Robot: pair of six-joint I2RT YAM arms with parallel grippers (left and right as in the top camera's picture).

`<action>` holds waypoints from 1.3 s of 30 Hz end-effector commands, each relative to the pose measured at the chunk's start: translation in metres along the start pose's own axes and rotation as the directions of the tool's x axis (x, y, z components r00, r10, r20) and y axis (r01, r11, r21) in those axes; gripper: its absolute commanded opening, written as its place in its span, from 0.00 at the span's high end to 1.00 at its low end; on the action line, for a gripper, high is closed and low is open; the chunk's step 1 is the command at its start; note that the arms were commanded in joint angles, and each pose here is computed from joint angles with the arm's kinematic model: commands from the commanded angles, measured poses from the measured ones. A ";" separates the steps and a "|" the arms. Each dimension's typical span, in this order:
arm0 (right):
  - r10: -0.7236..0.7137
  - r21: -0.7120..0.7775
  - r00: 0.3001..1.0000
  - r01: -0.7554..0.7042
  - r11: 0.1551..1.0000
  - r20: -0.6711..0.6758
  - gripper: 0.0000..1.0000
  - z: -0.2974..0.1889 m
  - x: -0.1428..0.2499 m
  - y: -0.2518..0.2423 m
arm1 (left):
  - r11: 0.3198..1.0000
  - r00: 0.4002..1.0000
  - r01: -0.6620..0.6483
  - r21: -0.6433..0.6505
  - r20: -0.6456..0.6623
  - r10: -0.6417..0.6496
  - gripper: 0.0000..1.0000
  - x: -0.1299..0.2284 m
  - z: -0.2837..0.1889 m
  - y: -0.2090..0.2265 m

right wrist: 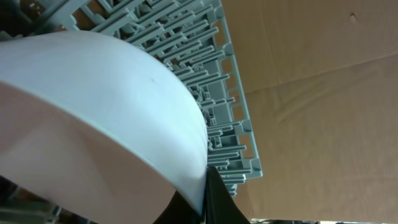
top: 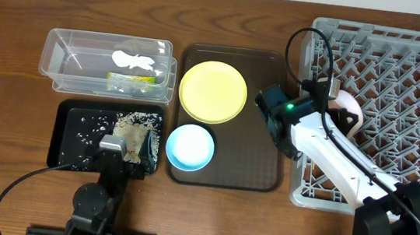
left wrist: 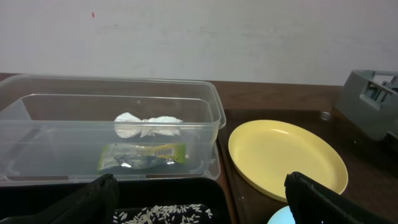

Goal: Sort waste into correct bins and load items into the dishwasher rack
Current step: 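Lift the pink bowl and set it into the dish rack, then reach the right gripper to the blue bowl and grasp its rim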

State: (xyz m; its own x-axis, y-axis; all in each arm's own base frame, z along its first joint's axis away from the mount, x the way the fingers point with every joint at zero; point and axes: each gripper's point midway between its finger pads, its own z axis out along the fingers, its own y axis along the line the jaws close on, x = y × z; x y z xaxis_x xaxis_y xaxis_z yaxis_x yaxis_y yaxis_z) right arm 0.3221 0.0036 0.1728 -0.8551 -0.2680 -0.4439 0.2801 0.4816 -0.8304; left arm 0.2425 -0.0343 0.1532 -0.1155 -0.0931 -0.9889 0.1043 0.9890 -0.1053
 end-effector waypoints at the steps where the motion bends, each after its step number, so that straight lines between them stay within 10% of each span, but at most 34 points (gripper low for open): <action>1: 0.036 0.026 0.999 -0.036 0.999 -0.012 0.99 0.007 0.001 -0.001 | 1.000 0.998 -0.018 -0.021 -0.057 0.017 0.12 0.018 0.001 0.005; 24: 0.115 -0.158 0.970 -0.151 0.976 -0.216 0.99 0.031 0.019 0.031 | 1.000 0.998 -0.018 -0.021 -0.057 0.017 0.12 0.018 0.001 0.005; 34: 0.066 -0.217 0.988 -0.095 0.972 -0.137 0.79 -0.002 0.013 0.039 | 1.000 0.998 -0.018 -0.021 -0.057 0.017 0.12 0.018 0.001 0.005; 39: 0.127 -0.279 0.990 -0.140 0.950 -0.067 0.52 -0.029 0.000 0.027 | 1.000 0.998 -0.018 -0.021 -0.057 0.017 0.12 0.018 0.001 0.005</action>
State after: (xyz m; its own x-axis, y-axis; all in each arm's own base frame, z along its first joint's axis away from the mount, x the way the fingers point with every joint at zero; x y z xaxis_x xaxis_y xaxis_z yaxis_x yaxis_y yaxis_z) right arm 0.3194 0.0303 0.1373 -0.8827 -0.1390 -0.4489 0.2369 0.6933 -0.6806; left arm 0.2425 -0.0343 0.1532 -0.1155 -0.0928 -0.9890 0.1044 0.9890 -0.1050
